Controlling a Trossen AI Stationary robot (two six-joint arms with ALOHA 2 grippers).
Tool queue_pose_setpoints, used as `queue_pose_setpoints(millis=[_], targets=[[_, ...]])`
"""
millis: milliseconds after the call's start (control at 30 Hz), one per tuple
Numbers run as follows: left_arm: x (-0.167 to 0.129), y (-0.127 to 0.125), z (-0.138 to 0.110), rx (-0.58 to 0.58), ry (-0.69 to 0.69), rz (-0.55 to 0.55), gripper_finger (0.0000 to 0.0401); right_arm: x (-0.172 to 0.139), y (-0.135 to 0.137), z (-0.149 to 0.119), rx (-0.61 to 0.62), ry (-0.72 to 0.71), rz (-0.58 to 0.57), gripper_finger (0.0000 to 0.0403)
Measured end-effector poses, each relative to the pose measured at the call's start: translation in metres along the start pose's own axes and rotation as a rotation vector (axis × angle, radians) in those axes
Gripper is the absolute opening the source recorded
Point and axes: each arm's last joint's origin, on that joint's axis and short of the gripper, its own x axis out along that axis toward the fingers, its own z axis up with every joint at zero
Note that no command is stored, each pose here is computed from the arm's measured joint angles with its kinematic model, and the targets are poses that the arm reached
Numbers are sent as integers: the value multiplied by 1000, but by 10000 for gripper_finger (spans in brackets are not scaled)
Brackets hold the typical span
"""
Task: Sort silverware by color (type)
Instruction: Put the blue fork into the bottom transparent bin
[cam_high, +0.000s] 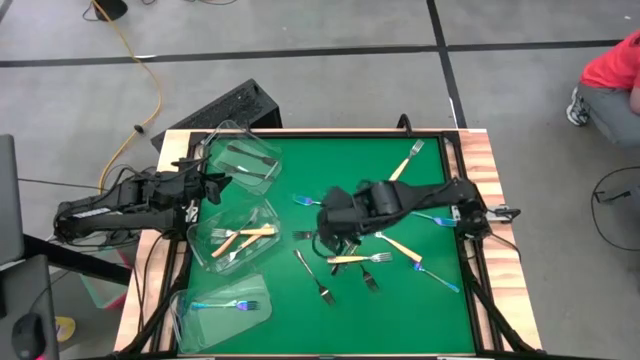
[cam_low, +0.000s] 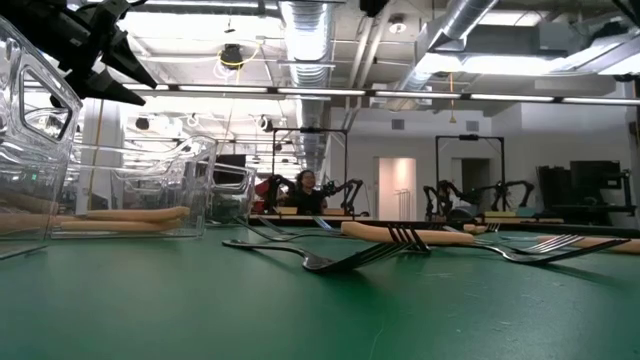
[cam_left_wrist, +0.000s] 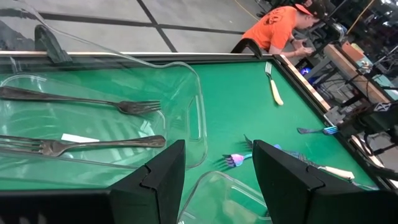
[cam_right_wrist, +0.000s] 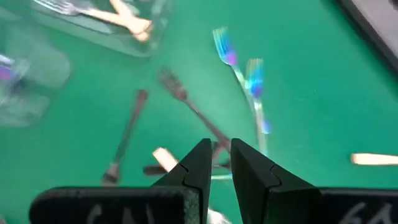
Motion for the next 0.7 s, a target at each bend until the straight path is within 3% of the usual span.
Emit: queue_pose_setpoints(millis=[233, 333, 533, 700], targets=[[0, 0, 0, -7, -2, 2, 172, 0, 28, -55, -21, 95, -5, 83], [1, 0, -1, -14, -3, 6, 172, 10, 36, -85, 39, 198, -38, 83], [1, 1, -1, -17, -10, 15, 172, 16, 33, -158, 118, 470, -122, 83], [1, 1, -1, -24, -22, 27, 172, 6, 13, -205, 186, 674, -183, 83]])
